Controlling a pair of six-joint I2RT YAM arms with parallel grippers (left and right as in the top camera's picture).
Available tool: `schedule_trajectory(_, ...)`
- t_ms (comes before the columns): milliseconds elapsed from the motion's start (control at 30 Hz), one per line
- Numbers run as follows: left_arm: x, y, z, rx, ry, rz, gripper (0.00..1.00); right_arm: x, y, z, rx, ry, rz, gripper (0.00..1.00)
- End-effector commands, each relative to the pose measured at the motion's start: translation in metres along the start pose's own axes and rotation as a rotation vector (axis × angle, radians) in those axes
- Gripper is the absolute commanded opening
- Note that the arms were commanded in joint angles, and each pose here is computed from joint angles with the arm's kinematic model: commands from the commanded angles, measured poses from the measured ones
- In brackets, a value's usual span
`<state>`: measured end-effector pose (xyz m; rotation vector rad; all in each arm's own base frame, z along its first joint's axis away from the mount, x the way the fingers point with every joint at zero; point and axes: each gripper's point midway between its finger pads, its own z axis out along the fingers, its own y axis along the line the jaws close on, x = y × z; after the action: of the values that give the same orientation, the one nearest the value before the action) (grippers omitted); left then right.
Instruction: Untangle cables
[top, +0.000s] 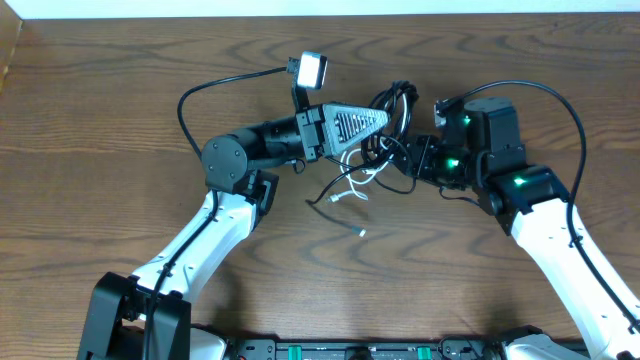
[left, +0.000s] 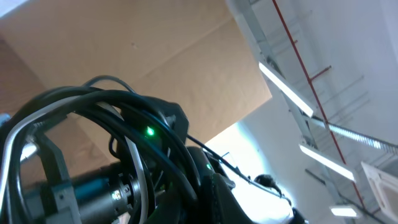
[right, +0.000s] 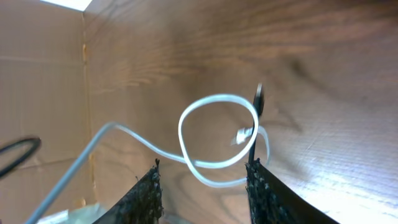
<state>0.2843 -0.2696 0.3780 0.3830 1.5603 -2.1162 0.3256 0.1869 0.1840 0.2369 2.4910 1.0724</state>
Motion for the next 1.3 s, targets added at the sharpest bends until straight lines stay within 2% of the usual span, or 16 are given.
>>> schedule_trajectory(0,0.016,-0.017,0.001,0.038,0.095,0.134,0.08,-0.016,-0.013,-0.007,0.02,-0.044,-0.095,0.41)
schedule_trajectory(167,0.05,-0.015,-0.006,0.065,0.292,0.367,0.08,-0.022,-0.003,-0.034,-0.151,-0.027,-0.281,0.39)
schedule_trajectory(367,0.05,-0.014,-0.006,0.077,0.289,0.448,0.07,-0.018,0.026,-0.088,-0.419,-0.062,-0.481,0.44)
schedule_trajectory(500,0.037,-0.008,-0.002,0.045,0.219,0.392,0.08,0.006,0.055,-0.115,-0.603,-0.063,-0.668,0.5)
schedule_trajectory(567,0.03,-0.003,-0.001,0.022,0.185,0.35,0.08,0.013,0.057,-0.119,-0.601,-0.077,-0.732,0.5)
schedule_trajectory(700,0.021,0.014,0.0,-0.039,0.135,0.233,0.08,0.026,0.058,-0.124,-0.599,-0.099,-0.854,0.44)
schedule_trajectory(1033,0.019,0.019,0.0,-0.071,0.115,-0.001,0.08,0.037,0.066,-0.119,-0.626,-0.128,-1.079,0.42)
schedule_trajectory(1167,0.018,0.019,0.0,-0.075,0.113,-0.06,0.08,0.041,0.078,-0.11,-0.637,-0.134,-1.171,0.35)
schedule_trajectory(1267,0.017,0.019,0.0,-0.077,0.102,-0.093,0.08,0.039,0.08,-0.094,-0.562,-0.136,-1.237,0.27)
